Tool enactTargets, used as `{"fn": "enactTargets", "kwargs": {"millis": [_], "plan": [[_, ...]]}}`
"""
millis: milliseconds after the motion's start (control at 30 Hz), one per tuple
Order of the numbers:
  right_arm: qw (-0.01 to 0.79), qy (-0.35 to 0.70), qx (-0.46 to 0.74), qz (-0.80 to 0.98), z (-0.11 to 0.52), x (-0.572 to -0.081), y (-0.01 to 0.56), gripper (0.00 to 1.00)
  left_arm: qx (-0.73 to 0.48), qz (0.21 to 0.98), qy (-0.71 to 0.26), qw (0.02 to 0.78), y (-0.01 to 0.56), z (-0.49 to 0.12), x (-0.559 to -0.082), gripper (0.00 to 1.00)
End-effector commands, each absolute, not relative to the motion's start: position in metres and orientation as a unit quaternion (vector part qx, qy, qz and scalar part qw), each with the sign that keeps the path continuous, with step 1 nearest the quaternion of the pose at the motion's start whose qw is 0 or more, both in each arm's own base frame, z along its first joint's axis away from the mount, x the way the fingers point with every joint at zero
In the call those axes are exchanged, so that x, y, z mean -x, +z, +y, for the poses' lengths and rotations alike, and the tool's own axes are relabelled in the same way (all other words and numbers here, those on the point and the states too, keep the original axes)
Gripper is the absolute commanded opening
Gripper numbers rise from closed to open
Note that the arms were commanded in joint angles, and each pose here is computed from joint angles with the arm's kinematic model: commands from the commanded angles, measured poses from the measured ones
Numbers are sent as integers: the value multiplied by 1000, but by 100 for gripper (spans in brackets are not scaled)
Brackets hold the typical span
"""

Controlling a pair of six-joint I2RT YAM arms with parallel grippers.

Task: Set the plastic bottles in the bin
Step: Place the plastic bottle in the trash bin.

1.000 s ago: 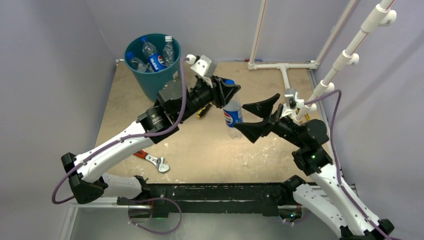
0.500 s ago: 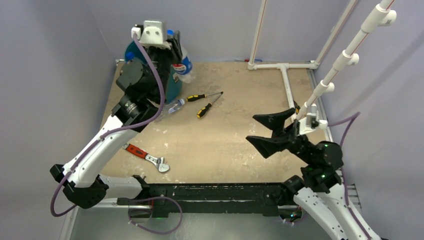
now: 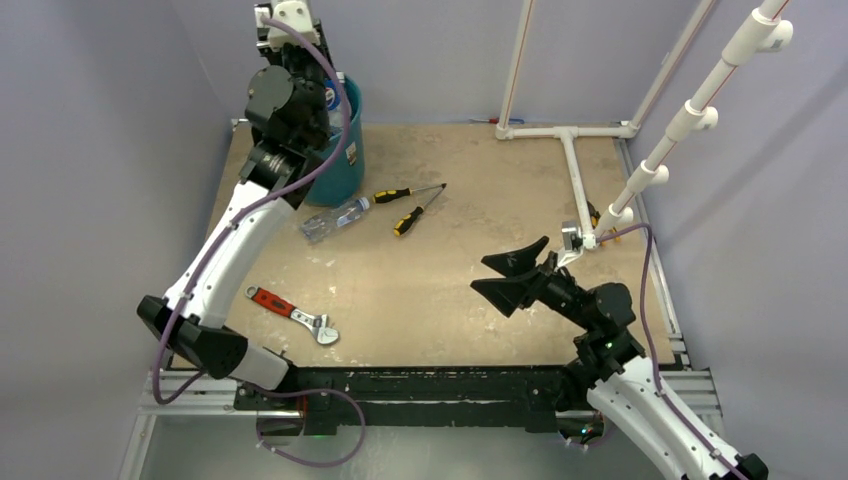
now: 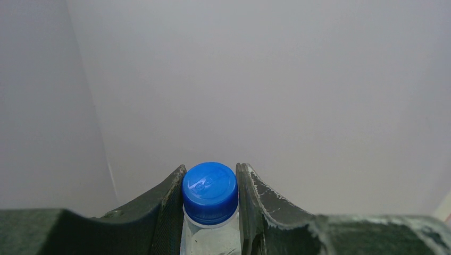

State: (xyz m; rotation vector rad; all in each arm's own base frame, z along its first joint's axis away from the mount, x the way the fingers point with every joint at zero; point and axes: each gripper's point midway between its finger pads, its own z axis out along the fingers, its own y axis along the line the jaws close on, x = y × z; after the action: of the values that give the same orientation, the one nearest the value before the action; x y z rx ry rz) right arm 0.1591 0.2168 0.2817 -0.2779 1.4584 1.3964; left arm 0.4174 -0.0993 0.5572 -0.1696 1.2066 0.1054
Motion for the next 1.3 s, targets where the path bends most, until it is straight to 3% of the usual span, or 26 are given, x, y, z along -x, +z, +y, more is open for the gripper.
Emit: {"fn": "enactTargets", "kwargs": {"millis": [0,333,567,967,1000,1133,1267], "plan": [[535,586,119,596,217,-160,283,99,93,527,86,840,570,-89,-427,0],[536,575,120,606,218,-166,277,98,184,555,103,804,515,-32,-470,0],[537,574,122,606,219,-166,279,98,269,609,36,746,447,20,-494,0],[540,571,122,606,216,-163,282,98,266,664,-69,696,376,-2,-510,0],[540,570,121,608,215,-163,282,98,262,664,-72,697,377,-4,-509,3],[542,568,122,607,215,-163,282,98,260,646,-80,713,399,-3,-499,55],[543,567,124,607,216,-164,284,98,262,615,-79,740,439,3,-482,90]]}}
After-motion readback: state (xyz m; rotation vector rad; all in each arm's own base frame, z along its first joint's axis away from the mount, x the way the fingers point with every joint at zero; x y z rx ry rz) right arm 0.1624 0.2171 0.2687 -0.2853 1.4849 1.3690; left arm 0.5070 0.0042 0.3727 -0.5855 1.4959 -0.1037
